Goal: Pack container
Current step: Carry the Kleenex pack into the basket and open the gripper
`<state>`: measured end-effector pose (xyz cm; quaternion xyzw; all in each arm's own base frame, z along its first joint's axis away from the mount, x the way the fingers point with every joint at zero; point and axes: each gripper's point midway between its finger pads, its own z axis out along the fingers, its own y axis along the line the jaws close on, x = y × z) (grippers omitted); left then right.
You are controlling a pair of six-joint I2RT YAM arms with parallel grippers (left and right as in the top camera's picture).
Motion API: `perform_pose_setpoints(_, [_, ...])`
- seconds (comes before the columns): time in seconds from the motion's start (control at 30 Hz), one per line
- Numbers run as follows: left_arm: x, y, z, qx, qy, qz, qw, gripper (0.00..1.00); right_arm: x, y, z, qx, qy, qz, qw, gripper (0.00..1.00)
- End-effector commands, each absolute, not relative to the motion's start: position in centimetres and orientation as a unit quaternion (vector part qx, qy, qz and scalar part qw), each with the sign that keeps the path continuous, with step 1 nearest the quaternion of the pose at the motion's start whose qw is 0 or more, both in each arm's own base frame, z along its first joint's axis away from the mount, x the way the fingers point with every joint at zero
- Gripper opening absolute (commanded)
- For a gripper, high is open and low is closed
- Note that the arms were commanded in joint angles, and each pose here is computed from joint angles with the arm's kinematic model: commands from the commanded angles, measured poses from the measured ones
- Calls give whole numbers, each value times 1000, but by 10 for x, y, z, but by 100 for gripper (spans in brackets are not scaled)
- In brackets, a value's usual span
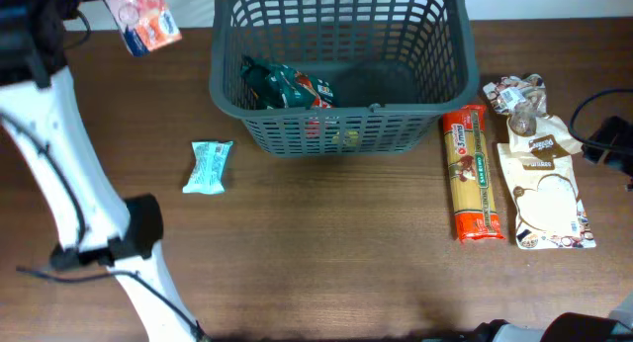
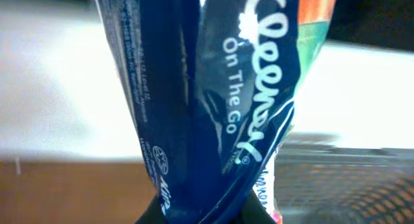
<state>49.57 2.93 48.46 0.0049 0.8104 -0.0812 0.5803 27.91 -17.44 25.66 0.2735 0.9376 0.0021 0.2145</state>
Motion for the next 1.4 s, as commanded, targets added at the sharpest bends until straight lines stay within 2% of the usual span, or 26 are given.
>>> perform_pose_setpoints(0.0, [458,-19,534,134,764,-40,630,2,279,-174,261,275,935,4,222,99])
perform_pose_setpoints(0.17, [444,-95,532,301,720,-6,625,2,279,-174,261,275,935,4,222,99])
perform_pose_setpoints(0.43, [451,-192,478,515,643,32,566,2,279,-174,261,275,935,4,222,99])
perform_pose_setpoints(0.7, [505,-229,419,566,614,74,545,2,279,-174,261,275,935,4,222,99])
perform_pose_setpoints(0.93, [544,-234,353,570,638,91,510,2,279,-174,261,275,935,4,222,99])
perform_pose_setpoints(1.37, [563,-251,265,599,668,104,430,2,279,-174,261,275,935,4,222,99])
